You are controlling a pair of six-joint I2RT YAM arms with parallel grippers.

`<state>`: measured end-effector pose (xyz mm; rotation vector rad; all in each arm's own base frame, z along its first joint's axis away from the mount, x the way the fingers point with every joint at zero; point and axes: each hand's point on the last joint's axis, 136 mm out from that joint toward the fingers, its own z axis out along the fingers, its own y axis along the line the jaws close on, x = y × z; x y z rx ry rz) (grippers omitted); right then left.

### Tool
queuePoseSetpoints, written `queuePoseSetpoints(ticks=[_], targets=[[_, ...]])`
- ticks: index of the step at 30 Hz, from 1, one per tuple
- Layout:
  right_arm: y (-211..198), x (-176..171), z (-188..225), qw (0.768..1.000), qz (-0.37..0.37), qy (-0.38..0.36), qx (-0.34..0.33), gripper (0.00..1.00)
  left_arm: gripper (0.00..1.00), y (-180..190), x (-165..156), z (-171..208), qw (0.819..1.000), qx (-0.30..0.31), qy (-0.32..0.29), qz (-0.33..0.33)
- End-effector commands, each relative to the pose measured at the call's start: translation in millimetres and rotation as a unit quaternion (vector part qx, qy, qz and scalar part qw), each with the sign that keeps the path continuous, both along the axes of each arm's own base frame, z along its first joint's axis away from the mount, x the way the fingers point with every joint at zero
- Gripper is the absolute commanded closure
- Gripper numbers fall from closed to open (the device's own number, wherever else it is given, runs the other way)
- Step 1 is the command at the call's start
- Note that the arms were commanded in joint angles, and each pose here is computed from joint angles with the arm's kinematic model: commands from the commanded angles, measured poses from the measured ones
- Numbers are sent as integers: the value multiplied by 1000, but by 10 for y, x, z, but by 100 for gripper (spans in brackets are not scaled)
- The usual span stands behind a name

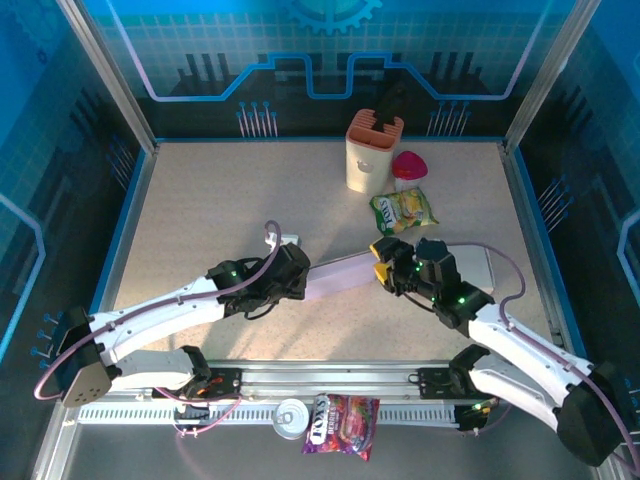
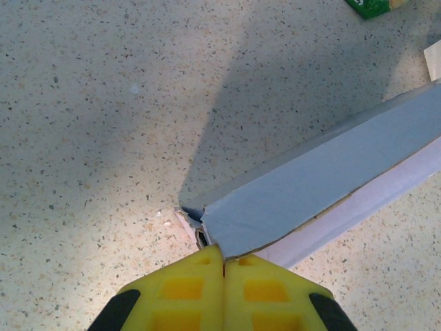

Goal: Fold the paper box

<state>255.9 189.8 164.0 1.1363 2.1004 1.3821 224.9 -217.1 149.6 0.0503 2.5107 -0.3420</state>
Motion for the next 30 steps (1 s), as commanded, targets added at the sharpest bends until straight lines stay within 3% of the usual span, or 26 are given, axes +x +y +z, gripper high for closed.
queuePoseSetpoints(ticks=[1, 9, 11, 17, 25, 30], targets=[[-133, -134, -112, 999, 0, 24, -29, 37, 100, 30, -41, -63, 1000, 21, 14, 0], [-90, -115, -96, 1000, 1, 20, -9, 20, 100, 15, -27, -33, 1000, 19, 9, -1], [-38, -63, -86, 1000, 1, 25, -1, 19, 100, 18, -35, -43, 1000, 21, 12, -3], [35, 63, -202, 999, -10, 45, 15, 28, 100, 14, -32, -32, 1000, 20, 11, -3], [58, 88, -338, 998, -11, 59, 11, 48, 100, 2, -35, 4, 1000, 14, 7, -7], [51, 96, -424, 998, -13, 67, 1, 59, 81, -8, -48, 87, 1000, -2, 2, -9]])
